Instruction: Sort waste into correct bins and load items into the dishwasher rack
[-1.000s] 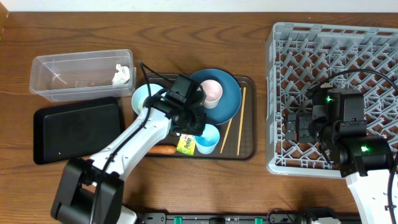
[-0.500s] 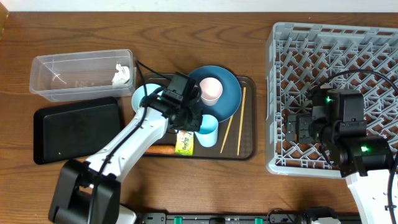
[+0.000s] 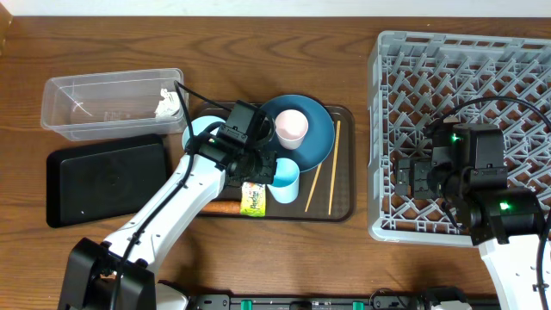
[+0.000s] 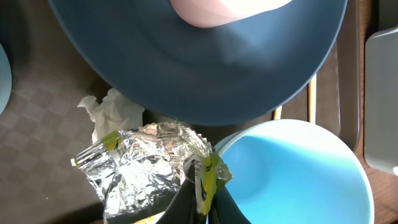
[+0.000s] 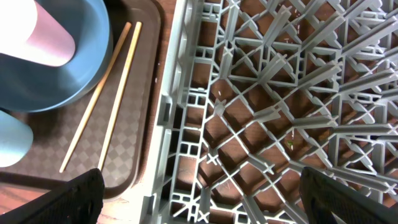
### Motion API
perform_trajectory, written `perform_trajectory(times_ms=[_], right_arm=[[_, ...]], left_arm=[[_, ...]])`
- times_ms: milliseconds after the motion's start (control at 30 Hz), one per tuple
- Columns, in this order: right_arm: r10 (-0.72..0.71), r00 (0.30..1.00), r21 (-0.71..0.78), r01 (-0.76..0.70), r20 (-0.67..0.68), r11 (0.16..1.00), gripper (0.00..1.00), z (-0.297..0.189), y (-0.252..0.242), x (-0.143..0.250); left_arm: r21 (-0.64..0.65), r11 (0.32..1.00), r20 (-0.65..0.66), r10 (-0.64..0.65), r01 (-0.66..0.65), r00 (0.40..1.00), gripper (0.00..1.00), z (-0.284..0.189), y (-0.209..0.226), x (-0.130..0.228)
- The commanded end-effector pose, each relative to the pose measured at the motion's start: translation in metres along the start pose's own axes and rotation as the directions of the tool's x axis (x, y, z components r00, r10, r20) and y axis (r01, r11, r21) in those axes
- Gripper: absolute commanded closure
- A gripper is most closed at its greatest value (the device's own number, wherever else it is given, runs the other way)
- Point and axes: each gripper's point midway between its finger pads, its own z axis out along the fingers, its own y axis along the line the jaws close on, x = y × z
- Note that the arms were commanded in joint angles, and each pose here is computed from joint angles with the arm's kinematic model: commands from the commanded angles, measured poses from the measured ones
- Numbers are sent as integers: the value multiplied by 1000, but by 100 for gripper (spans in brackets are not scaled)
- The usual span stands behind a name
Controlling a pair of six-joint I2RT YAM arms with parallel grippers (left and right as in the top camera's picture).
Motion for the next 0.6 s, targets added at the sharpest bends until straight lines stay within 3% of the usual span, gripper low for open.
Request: perform_trajectory(times_ms=[0,567], right_arm=[[-4,1000,-14,5,22,1000,1,-5,6,-6],[-4,1000,-14,5,22,1000,1,-5,6,-6]], left_arm=[[-16,1000,3,2,-2,1000,94,-2,4,1],[-31,998,-49,45,-46,998,93,14,-5,15]])
